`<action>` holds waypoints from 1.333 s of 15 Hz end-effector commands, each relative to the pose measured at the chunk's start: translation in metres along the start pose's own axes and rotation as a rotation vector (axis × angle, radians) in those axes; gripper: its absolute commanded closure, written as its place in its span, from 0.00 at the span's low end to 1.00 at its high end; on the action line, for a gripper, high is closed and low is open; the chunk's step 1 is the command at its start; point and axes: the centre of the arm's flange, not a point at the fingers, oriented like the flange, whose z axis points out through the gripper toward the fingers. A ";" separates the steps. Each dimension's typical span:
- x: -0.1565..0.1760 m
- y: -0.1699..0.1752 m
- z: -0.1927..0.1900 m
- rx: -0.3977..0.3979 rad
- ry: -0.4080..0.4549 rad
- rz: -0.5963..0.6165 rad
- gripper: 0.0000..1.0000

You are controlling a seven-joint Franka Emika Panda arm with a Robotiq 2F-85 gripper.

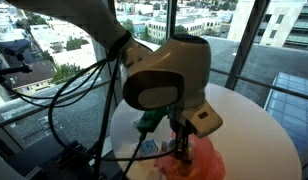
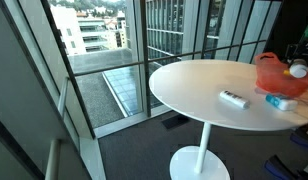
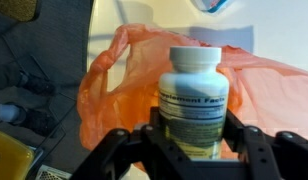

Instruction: Put the white bottle into the carrier bag

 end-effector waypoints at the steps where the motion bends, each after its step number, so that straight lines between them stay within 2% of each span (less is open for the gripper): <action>1: -0.006 -0.005 -0.012 0.030 0.001 -0.035 0.64; 10: 0.001 -0.047 -0.030 0.038 0.038 -0.084 0.64; 20: 0.025 -0.068 -0.003 0.018 0.032 -0.101 0.64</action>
